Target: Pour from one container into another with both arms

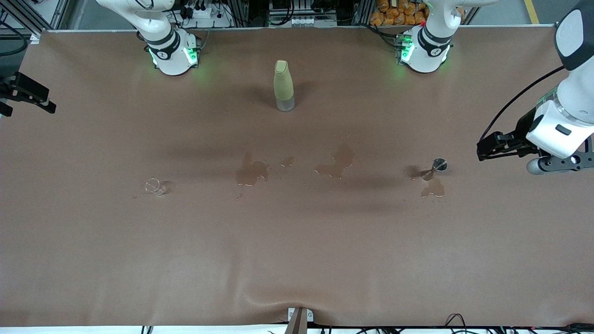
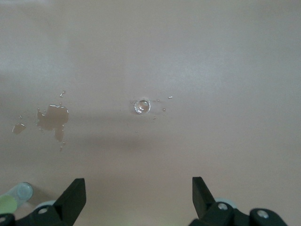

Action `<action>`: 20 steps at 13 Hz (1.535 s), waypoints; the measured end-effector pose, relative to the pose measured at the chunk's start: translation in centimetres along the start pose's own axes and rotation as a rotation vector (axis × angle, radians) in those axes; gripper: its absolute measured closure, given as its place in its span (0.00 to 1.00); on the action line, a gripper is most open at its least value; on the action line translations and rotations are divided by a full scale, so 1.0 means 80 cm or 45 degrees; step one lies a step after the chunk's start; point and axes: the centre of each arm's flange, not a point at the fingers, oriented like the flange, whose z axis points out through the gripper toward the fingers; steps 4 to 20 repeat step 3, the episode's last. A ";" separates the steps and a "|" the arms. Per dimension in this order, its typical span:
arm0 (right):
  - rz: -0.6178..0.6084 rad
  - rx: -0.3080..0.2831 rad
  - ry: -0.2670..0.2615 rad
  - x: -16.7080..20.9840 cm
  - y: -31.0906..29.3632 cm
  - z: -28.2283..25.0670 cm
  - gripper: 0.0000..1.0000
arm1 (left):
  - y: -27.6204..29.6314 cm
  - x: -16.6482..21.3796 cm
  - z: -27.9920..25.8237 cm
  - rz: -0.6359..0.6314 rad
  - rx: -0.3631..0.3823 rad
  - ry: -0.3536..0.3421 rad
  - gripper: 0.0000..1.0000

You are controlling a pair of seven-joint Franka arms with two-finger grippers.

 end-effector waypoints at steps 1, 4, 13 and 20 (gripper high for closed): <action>0.000 0.001 0.000 0.000 0.000 0.000 0.00 | 0.000 0.000 0.000 0.000 0.000 0.001 0.00; 0.000 0.002 -0.002 0.000 0.000 0.001 0.00 | 0.000 0.000 -0.001 -0.001 0.000 0.002 0.00; 0.000 0.002 -0.002 0.000 0.000 0.001 0.00 | 0.000 0.000 -0.001 -0.001 0.000 0.002 0.00; 0.000 0.002 -0.002 0.000 0.000 0.001 0.00 | 0.000 0.000 -0.001 -0.001 0.000 0.002 0.00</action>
